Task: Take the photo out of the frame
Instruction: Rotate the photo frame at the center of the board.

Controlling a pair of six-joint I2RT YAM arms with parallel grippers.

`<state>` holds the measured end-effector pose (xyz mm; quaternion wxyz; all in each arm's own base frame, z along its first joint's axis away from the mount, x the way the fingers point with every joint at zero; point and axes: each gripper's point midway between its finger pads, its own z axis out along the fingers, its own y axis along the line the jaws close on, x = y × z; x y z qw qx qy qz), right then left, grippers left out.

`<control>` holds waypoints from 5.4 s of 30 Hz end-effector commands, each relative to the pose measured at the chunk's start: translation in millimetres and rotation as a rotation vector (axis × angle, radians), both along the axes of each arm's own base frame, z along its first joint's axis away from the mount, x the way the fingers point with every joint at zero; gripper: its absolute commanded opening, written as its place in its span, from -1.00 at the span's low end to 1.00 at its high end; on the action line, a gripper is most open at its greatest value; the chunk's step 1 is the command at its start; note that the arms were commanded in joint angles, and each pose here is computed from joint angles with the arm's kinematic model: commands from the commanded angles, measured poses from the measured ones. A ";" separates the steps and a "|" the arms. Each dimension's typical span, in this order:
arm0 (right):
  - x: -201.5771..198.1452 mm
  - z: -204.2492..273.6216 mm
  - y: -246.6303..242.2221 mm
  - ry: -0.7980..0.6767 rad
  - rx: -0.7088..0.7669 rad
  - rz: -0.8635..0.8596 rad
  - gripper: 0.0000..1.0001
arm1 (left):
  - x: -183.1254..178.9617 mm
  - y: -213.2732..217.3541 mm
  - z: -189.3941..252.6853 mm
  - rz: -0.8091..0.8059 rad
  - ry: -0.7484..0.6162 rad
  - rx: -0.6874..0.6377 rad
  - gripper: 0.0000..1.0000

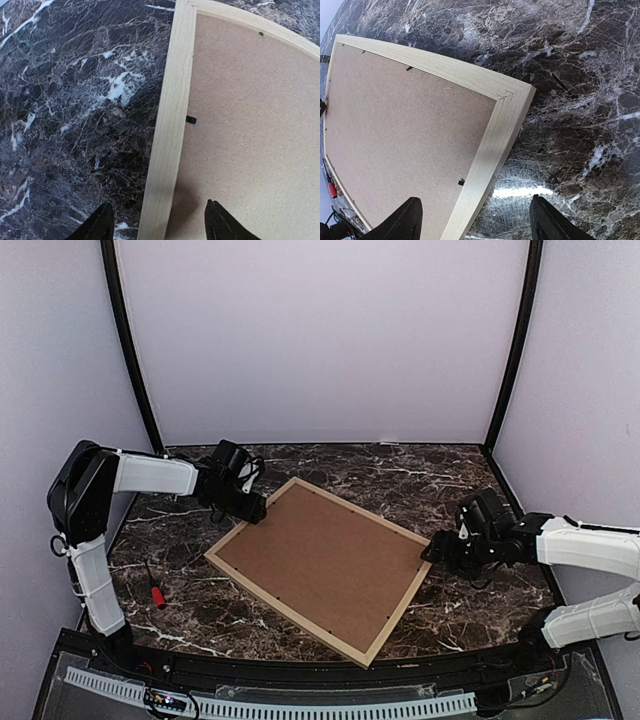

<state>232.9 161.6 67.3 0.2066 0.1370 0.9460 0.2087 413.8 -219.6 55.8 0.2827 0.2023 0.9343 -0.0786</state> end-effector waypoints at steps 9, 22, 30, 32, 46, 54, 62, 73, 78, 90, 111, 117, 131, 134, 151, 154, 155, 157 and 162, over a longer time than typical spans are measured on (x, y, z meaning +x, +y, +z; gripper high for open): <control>4.5 3.1 6.9 -0.012 0.015 0.028 0.47 | 3.7 -0.7 -29.0 -0.023 0.088 -0.040 -0.10; 7.2 4.6 12.6 -0.010 0.031 0.041 0.44 | -10.0 26.2 -58.2 0.082 0.162 -0.022 -0.68; 6.1 2.8 8.9 -0.012 0.015 0.039 0.44 | -37.3 45.1 -73.9 0.178 0.204 -0.014 -0.73; 7.7 3.8 7.6 -0.018 0.002 0.037 0.44 | -45.0 48.0 -76.9 0.199 0.215 -0.024 -0.74; 16.6 8.6 12.4 -0.038 -0.005 0.053 0.44 | -97.8 68.9 -87.6 0.315 0.272 -0.065 -0.77; 19.9 6.7 17.0 -0.030 0.002 0.060 0.44 | -122.6 71.6 -89.2 0.369 0.304 -0.062 -0.78; 21.2 4.7 23.3 -0.016 0.018 0.071 0.43 | -140.8 70.2 -95.3 0.417 0.340 -0.090 -0.78; 21.5 -5.1 31.2 0.010 0.021 0.090 0.42 | -161.8 68.8 -106.6 0.438 0.376 -0.073 -0.78; 22.3 -8.5 37.8 0.020 0.021 0.108 0.41 | -168.8 66.6 -110.1 0.442 0.387 -0.072 -0.79; 41.0 -9.3 68.6 0.014 0.048 0.174 0.42 | -180.7 64.8 -114.9 0.457 0.405 -0.075 -0.79; 118.8 15.5 110.0 -0.094 -0.048 0.272 0.43 | -190.0 72.6 -111.2 0.516 0.387 -0.070 -0.78; 154.4 31.8 122.0 -0.160 -0.074 0.288 0.43 | -188.7 73.3 -104.3 0.515 0.363 -0.083 -0.73; 180.2 74.2 71.2 -0.266 -0.203 0.219 0.44 | -142.9 83.8 -23.9 0.509 0.129 -0.009 0.40; 180.3 85.3 56.6 -0.293 -0.238 0.191 0.45 | -125.7 81.6 2.4 0.488 0.034 -0.022 0.51; 153.9 92.0 35.8 -0.319 -0.244 0.167 0.47 | 19.6 79.3 107.0 0.430 -0.583 -0.043 0.98; 150.4 89.8 34.3 -0.315 -0.243 0.168 0.47 | 39.2 74.6 105.5 0.397 -0.600 -0.018 0.98; 149.8 89.2 33.5 -0.315 -0.246 0.167 0.47 | 44.0 75.9 104.5 0.395 -0.601 -0.008 0.98; 149.3 88.8 32.6 -0.314 -0.247 0.165 0.48 | 58.7 73.9 105.0 0.377 -0.604 0.014 0.98; 148.8 87.3 34.8 -0.308 -0.239 0.172 0.48 | 80.4 67.9 82.2 0.333 -0.552 0.052 0.98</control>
